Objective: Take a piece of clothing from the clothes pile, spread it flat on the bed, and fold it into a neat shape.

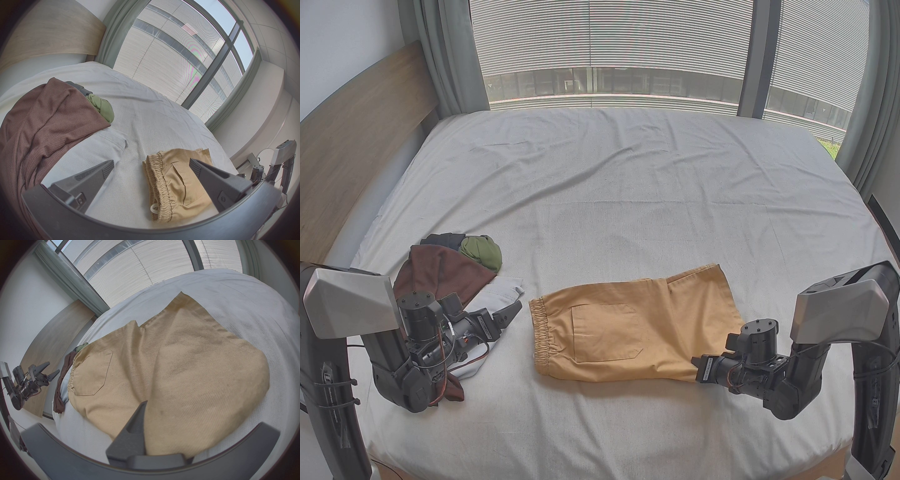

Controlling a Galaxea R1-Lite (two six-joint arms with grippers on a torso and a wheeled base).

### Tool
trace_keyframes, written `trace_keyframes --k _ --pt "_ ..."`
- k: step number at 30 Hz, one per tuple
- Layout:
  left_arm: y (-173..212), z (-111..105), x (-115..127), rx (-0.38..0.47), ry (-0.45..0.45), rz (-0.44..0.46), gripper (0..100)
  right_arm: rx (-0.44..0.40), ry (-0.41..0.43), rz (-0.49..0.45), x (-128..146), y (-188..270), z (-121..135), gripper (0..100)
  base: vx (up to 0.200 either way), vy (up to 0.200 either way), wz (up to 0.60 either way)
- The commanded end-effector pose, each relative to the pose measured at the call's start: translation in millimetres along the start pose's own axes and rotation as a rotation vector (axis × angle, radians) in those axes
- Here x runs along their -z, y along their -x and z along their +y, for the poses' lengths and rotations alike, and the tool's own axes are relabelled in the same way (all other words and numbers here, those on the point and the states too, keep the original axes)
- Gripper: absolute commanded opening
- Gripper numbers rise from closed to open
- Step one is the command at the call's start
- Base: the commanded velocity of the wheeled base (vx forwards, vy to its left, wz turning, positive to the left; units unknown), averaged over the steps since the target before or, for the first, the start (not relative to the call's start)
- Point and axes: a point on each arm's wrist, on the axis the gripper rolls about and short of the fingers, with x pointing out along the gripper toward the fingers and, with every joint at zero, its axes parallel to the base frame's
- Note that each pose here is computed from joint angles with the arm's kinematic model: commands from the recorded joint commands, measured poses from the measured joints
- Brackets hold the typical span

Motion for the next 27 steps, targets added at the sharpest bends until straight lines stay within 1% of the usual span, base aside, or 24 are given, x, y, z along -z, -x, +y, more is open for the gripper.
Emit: trace_keyframes --k 1,7,8,9,14,16,18,21,24,26,27 --pt "0.1 -0.1 -0.1 0.0 0.0 0.0 100 0.014 -0.002 0.026 8.9 -2.5 -4.3 0 0.0 0.0 0.0" --pt "0.1 -0.1 -0.1 0.0 0.0 0.0 100 0.024 0.0 0.024 13.6 -3.6 -5.9 0 0.0 0.0 0.0" --pt "0.1 -0.1 -0.1 0.0 0.0 0.0 100 0.025 0.0 0.027 14.2 -3.1 -6.2 100 0.0 0.0 0.0" --pt "0.1 -0.3 0.8 0.0 0.001 0.003 100 0.025 0.001 0.029 14.7 -2.9 -5.9 100 0.0 0.0 0.0" --pt "0.1 -0.9 0.6 0.002 0.0 0.003 100 0.043 0.006 0.101 27.3 11.8 -7.1 100 0.0 0.0 0.0" --pt "0.0 -0.7 1.0 0.002 0.0 0.004 100 0.029 0.025 0.149 37.1 23.3 -0.1 100 0.0 0.0 0.0" --pt "-0.1 -1.2 1.2 0.003 0.0 0.005 100 0.021 0.033 0.177 42.9 27.9 1.9 100 0.0 0.0 0.0" --pt "-0.4 -1.4 1.9 0.005 0.0 0.007 100 -0.021 0.056 0.225 53.3 33.7 11.2 100 0.0 0.0 0.0" --pt "-0.6 -1.1 3.6 0.004 0.003 0.013 100 -0.091 0.08 0.262 60.6 39.2 24.0 100 0.0 0.0 0.0" --pt "-0.6 -1.3 4.5 0.004 0.009 0.017 100 -0.145 0.088 0.25 59.1 41.9 34.5 100 0.0 0.0 0.0" --pt "-0.6 -1.3 4.5 0.004 0.009 0.017 100 -0.145 0.088 0.25 59.1 41.9 34.5 100 0.0 0.0 0.0"
